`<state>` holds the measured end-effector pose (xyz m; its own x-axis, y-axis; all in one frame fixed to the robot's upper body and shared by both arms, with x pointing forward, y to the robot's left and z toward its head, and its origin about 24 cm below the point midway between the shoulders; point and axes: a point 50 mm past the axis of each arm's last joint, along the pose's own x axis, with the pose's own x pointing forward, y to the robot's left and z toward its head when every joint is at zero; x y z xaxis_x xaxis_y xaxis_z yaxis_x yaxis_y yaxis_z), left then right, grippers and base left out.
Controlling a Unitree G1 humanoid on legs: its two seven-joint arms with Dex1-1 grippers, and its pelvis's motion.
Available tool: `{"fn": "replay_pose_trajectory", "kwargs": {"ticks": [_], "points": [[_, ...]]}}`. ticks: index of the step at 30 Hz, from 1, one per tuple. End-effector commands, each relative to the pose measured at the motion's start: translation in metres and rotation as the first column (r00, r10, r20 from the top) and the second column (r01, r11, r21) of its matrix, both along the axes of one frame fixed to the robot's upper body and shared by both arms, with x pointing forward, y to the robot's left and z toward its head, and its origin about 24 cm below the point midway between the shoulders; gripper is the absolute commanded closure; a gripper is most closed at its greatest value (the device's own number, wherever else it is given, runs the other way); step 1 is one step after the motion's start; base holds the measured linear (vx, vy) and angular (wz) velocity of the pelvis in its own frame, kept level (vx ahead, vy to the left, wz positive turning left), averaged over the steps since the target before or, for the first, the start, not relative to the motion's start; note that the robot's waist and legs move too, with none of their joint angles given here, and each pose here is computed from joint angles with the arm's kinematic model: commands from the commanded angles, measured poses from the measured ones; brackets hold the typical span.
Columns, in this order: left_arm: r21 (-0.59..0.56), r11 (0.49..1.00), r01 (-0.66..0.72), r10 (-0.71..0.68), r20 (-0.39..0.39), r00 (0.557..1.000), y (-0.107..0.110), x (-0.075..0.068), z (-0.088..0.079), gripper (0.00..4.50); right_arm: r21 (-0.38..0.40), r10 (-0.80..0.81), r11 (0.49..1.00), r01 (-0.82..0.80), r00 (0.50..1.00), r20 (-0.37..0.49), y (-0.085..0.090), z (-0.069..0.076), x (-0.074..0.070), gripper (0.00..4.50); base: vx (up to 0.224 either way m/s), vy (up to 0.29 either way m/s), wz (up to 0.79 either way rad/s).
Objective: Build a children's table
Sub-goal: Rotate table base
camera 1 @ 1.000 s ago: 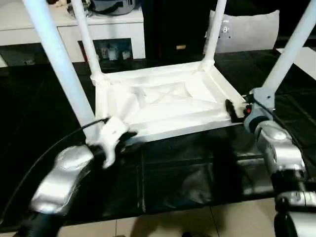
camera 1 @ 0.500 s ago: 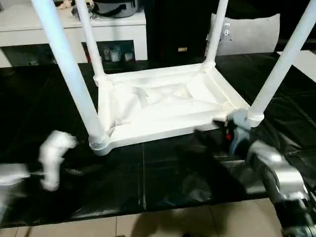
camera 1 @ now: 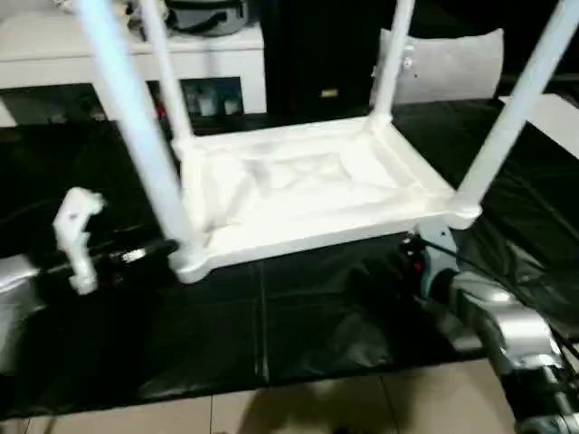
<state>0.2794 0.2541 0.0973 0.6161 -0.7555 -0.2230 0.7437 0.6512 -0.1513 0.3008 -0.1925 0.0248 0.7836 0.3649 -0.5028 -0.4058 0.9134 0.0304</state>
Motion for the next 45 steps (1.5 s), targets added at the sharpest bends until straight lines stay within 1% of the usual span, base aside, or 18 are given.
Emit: {"fn": "replay_pose_trajectory", "kwargs": {"ticks": [1,5,8,10,11,14,17,19,20,21,22,23,25,26,28,38,44,45], "points": [[-0.014,0.999,0.047,-0.046,0.045,0.998,-0.015,0.010,0.005,1.88,-0.018,-0.023,1.000,0.023,1.000,0.010,0.000,0.001,0.005,0.00,0.000,0.000,0.00],[0.058,0.997,-0.051,0.046,0.094,0.995,-0.025,0.033,-0.007,1.88,-0.033,-0.042,0.999,0.042,0.999,0.012,0.000,0.000,0.010,0.00,0.000,0.000,0.00],[0.053,0.996,-0.069,0.062,0.115,0.991,-0.029,0.040,-0.007,1.88,-0.030,-0.043,0.999,0.044,0.999,0.018,0.000,0.002,0.012,0.00,0.000,0.000,0.00],[0.008,0.998,-0.057,0.055,0.131,0.990,-0.034,0.043,-0.003,1.59,-0.029,-0.044,0.999,0.044,0.999,0.021,-0.001,0.003,0.013,0.00,0.000,0.000,0.00],[-0.009,0.999,-0.038,0.039,0.159,0.987,-0.040,0.046,0.000,1.59,-0.034,-0.049,0.998,0.050,0.999,0.021,-0.002,0.002,0.013,0.00,0.000,0.000,0.00],[-0.023,1.000,0.010,-0.006,0.166,0.986,-0.048,0.046,0.001,1.43,-0.040,-0.058,0.997,0.059,0.998,0.022,-0.004,0.002,0.013,0.00,0.000,0.000,0.00],[-0.069,0.985,0.159,-0.147,0.149,0.978,-0.070,0.042,0.000,1.43,-0.068,-0.092,0.993,0.094,0.995,0.033,-0.011,0.001,0.017,0.00,0.000,0.000,0.00],[-0.095,0.974,0.205,-0.190,0.144,0.971,-0.078,0.039,0.000,1.43,-0.070,-0.098,0.993,0.100,0.995,0.033,-0.013,0.000,0.018,0.00,0.000,0.000,0.00],[-0.144,0.938,0.316,-0.298,0.135,0.945,-0.094,0.031,0.001,1.43,-0.081,-0.113,0.990,0.116,0.993,0.038,-0.017,0.000,0.020,0.00,0.000,0.000,0.00],[-0.144,0.938,0.316,-0.298,0.135,0.945,-0.094,0.031,0.001,1.43,-0.081,-0.113,0.990,0.116,0.993,0.038,-0.017,0.000,0.020,0.00,0.000,0.000,0.00],[-0.159,0.919,0.361,-0.343,0.130,0.930,-0.100,0.027,0.001,1.43,-0.087,-0.118,0.989,0.121,0.992,0.039,-0.019,0.000,0.020,0.00,0.000,0.000,0.00],[-0.177,0.869,0.462,-0.452,0.099,0.887,-0.111,0.015,-0.001,1.43,-0.094,-0.122,0.988,0.125,0.992,0.037,-0.022,-0.001,0.021,0.00,0.000,0.000,0.00],[-0.186,0.845,0.502,-0.496,0.082,0.865,-0.115,0.009,-0.002,1.43,-0.097,-0.123,0.987,0.126,0.992,0.038,-0.023,-0.001,0.021,0.00,0.000,0.000,0.00],[-0.187,0.807,0.560,-0.562,0.049,0.826,-0.120,-0.001,-0.004,1.43,-0.098,-0.123,0.987,0.127,0.992,0.040,-0.025,0.000,0.021,0.00,0.000,0.000,0.00],[-0.179,0.789,0.588,-0.591,0.042,0.805,-0.127,-0.006,-0.005,1.43,-0.096,-0.118,0.988,0.122,0.992,0.044,-0.026,0.001,0.021,0.00,0.000,0.000,0.00],[-0.174,0.751,0.637,-0.637,0.065,0.768,-0.151,-0.017,0.001,1.43,-0.094,-0.051,0.994,0.057,0.997,0.064,-0.013,0.001,0.022,0.00,0.000,0.000,0.00],[-0.198,0.719,0.666,-0.667,0.073,0.742,-0.160,-0.022,0.007,1.43,-0.057,0.069,0.996,-0.064,0.993,0.096,0.008,0.005,0.022,0.00,0.000,0.000,0.00],[-0.203,0.708,0.676,-0.676,0.080,0.732,-0.165,-0.023,0.009,1.43,-0.042,0.137,0.990,-0.133,0.985,0.104,0.020,0.005,0.022,0.00,0.000,0.000,0.00]]}}
